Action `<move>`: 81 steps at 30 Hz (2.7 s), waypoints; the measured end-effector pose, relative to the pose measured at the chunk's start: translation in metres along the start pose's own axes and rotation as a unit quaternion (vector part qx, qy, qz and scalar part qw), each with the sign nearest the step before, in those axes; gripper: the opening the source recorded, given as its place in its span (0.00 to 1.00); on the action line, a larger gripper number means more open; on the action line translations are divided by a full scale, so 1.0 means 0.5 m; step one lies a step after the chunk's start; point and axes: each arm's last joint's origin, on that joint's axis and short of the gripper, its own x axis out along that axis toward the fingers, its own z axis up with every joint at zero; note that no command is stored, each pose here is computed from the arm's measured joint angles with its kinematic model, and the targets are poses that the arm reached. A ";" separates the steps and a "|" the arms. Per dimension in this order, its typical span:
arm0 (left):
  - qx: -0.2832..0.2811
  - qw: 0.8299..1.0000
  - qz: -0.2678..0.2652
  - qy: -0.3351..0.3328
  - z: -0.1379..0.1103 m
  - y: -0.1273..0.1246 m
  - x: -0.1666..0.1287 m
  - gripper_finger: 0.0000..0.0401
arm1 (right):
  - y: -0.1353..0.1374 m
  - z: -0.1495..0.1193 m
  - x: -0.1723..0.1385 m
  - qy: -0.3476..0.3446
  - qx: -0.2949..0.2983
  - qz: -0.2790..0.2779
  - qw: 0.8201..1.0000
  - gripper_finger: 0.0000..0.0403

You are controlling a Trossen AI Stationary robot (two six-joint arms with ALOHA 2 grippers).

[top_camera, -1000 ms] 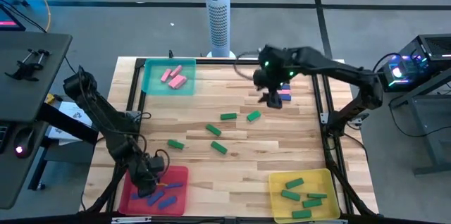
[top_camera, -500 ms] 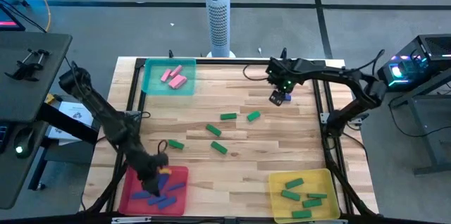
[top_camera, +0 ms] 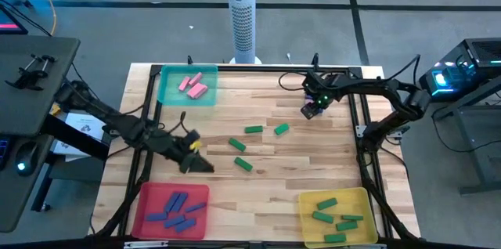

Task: Sort blocks
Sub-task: Put the blue block into the red bin

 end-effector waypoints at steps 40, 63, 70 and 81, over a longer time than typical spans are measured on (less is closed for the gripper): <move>0.247 0.932 0.044 -0.261 0.172 0.016 -0.025 0.46 | 0.201 -0.068 -0.019 -0.050 -0.251 0.090 0.962 0.12; 0.252 0.933 0.049 -0.253 0.173 0.020 -0.025 0.46 | 0.193 -0.098 0.046 -0.175 -0.319 0.159 0.918 0.58; 0.251 0.933 0.049 -0.253 0.172 0.020 -0.025 0.46 | 0.197 -0.109 0.055 -0.205 -0.323 0.164 0.909 0.55; 0.243 0.935 0.047 -0.253 0.172 0.020 -0.025 0.46 | 0.215 -0.074 -0.034 -0.273 -0.283 0.213 0.894 0.51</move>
